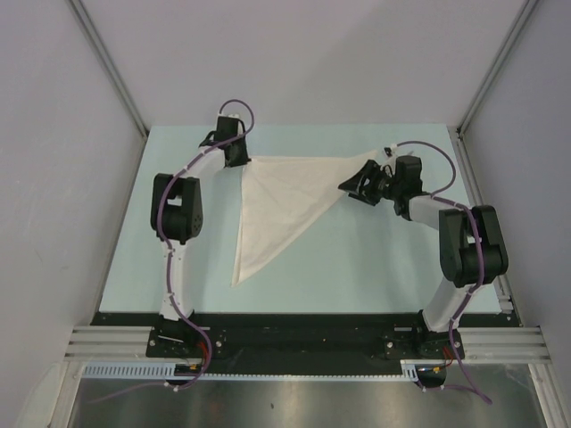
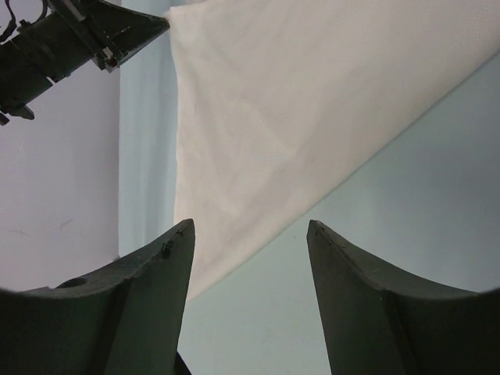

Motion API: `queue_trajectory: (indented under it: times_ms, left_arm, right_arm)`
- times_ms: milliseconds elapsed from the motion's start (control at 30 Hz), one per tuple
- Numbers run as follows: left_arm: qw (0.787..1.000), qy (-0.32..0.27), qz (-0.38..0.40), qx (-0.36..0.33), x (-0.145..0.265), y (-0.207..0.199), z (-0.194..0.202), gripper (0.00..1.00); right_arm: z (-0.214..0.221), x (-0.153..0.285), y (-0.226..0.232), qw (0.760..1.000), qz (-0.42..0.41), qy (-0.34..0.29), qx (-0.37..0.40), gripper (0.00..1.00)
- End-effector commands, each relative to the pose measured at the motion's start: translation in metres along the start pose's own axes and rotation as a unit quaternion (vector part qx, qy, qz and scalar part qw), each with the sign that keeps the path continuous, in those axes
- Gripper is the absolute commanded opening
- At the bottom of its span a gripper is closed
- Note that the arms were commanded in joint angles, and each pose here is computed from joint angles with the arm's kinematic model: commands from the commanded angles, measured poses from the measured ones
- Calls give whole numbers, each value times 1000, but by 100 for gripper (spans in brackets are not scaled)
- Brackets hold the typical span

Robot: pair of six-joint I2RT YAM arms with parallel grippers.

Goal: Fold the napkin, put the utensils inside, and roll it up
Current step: Fold the napkin

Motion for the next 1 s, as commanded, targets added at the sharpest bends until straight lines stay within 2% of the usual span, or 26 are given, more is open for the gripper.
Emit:
queue_trajectory:
  times_ms: [0, 867, 967]
  left_arm:
    - [995, -93, 17, -9, 40, -24, -39, 0]
    - [998, -50, -32, -18, -6, -12, -36, 0]
    - [998, -45, -39, -10, -10, -6, -36, 5]
  right_arm:
    - [-12, -6, 9, 999, -24, -6, 31, 65]
    - [-13, -15, 10, 999, -17, 3, 39, 66]
    - [-17, -16, 13, 999, -9, 0, 47, 66]
Point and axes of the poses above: each gripper's point midway between its finger pads, its own x axis back along the fingers, its own y axis along the line the jaws close on, z = x × y, the point moved 10 cm from there along x, back along the fingers, and after that the axes turned 7 degrees about x, right-handed, at the moved point
